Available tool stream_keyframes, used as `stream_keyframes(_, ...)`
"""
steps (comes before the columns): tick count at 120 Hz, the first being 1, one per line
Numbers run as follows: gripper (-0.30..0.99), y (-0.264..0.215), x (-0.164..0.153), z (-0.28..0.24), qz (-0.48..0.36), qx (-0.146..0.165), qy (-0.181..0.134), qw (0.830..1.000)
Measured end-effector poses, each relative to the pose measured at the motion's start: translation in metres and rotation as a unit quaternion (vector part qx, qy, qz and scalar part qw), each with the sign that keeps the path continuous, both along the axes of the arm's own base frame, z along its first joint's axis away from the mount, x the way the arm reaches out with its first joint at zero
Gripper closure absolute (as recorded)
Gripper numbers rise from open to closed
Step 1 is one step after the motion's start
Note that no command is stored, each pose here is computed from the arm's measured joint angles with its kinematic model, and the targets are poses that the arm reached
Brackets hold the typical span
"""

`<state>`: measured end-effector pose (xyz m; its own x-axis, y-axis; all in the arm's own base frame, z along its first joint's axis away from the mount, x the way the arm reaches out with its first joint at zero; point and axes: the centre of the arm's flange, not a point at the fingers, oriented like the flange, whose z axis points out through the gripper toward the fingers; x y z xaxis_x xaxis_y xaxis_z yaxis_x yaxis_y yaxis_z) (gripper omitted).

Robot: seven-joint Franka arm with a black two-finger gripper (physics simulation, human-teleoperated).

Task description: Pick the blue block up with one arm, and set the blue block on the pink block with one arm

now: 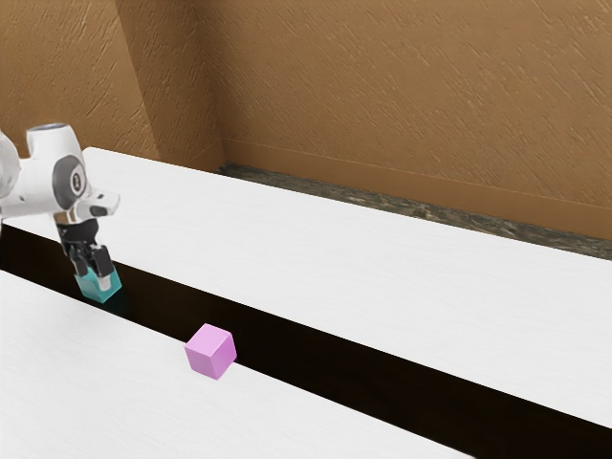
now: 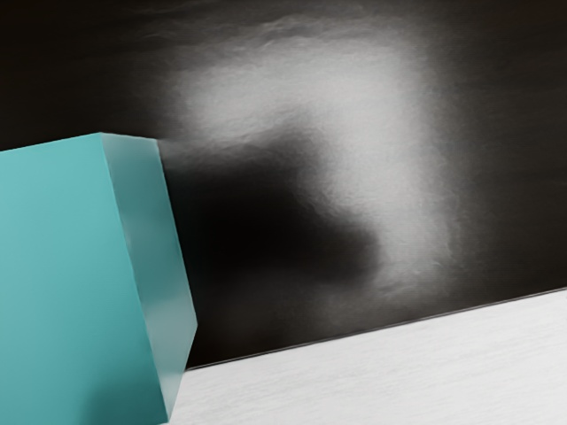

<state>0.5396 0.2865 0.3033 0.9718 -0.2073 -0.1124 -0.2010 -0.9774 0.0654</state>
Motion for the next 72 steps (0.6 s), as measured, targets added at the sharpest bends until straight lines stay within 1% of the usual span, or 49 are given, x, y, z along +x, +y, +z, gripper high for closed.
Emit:
stream_keyframes(5, 0.02, 0.001, 0.003, 0.006, -0.003, 0.001, -0.006, 1.000)
stream_keyframes(16, 0.02, 0.008, 0.012, 0.037, -0.006, 0.007, -0.033, 0.999)
stream_keyframes(28, 0.02, 0.029, 0.027, 0.042, -0.002, 0.014, -0.041, 0.999)
stream_keyframes(38, 0.02, 0.041, 0.034, 0.035, 0.000, 0.009, -0.037, 0.999)
stream_keyframes(56, 0.02, 0.045, 0.033, 0.011, 0.001, -0.011, -0.016, 1.000)
stream_keyframes(72, 0.02, 0.045, 0.037, 0.001, -0.004, -0.020, -0.005, 1.000)
